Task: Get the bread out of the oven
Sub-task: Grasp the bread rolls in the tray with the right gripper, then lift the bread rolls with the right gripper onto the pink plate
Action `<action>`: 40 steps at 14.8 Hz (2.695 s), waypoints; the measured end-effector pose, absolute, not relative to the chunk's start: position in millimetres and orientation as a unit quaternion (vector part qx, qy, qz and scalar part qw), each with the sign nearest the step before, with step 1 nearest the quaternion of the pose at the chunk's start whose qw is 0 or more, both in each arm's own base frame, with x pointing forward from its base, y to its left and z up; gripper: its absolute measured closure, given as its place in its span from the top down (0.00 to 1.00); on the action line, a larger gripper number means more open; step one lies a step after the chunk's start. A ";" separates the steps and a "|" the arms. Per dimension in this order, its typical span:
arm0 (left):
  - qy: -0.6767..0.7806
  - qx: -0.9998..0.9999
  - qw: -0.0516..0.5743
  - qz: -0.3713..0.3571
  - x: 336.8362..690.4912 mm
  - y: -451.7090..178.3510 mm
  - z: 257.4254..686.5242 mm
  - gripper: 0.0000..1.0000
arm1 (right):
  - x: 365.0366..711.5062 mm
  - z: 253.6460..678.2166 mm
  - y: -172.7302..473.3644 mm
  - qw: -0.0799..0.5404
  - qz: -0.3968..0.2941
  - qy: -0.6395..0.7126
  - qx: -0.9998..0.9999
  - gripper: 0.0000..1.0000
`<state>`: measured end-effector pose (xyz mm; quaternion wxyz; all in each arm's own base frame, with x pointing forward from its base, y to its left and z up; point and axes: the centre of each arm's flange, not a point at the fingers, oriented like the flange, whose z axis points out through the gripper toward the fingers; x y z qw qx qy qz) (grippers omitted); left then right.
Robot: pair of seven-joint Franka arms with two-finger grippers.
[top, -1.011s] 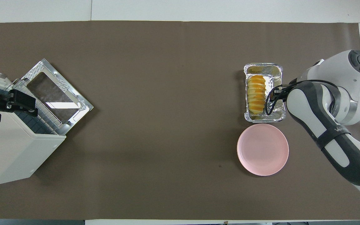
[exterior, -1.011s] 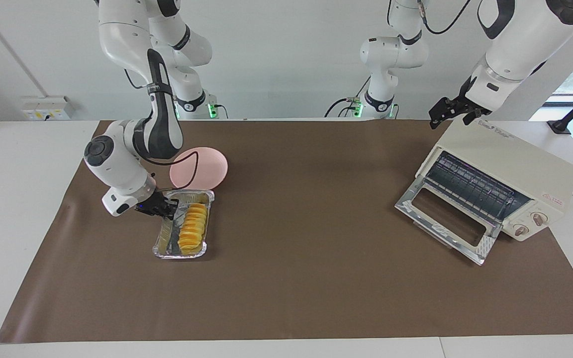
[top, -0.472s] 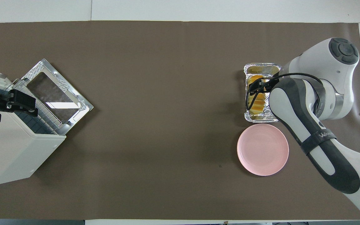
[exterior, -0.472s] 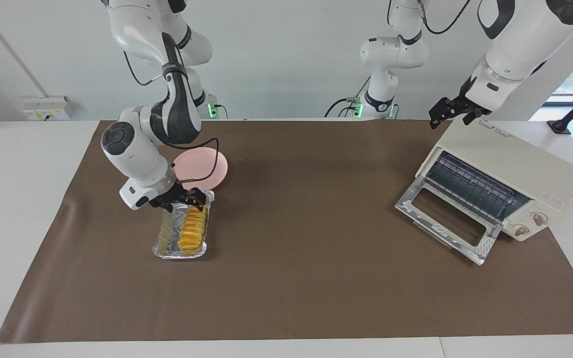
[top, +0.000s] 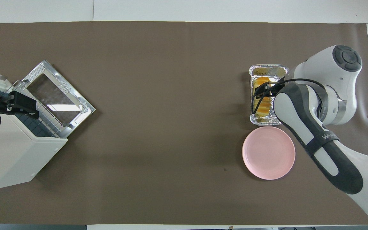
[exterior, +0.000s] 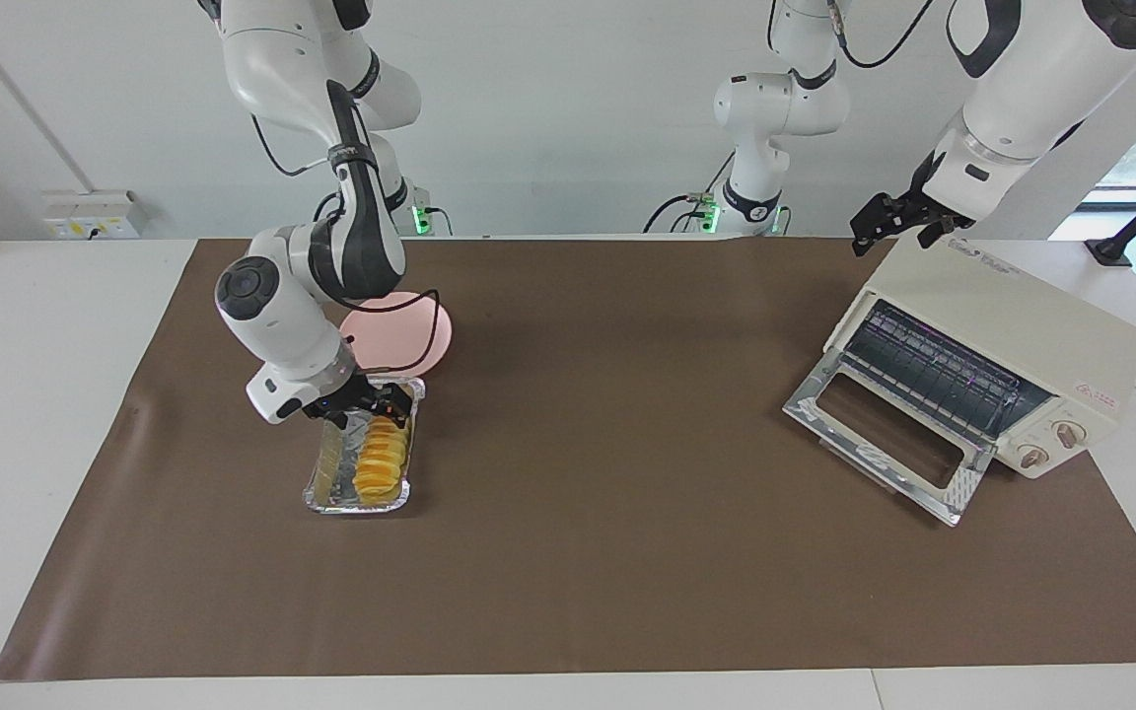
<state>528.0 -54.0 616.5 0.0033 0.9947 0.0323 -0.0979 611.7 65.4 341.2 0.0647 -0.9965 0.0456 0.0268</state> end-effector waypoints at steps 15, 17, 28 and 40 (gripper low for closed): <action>0.032 0.995 0.003 -0.098 528.0 -54.0 616.5 1.00 | 598.2 310.1 60.9 0.061 0.023 0.052 -0.997 0.39; 0.032 0.995 0.003 -0.098 528.0 -54.0 616.5 1.00 | 598.2 311.3 60.8 0.061 0.023 0.046 -0.997 0.22; 0.032 0.995 0.003 -0.098 528.0 -54.0 616.6 1.00 | 556.5 478.8 47.9 0.074 0.095 0.018 -0.993 0.07; 0.032 0.995 0.003 -0.098 528.0 -54.0 616.6 1.00 | 399.2 404.9 44.1 0.069 0.140 -0.004 -0.988 0.07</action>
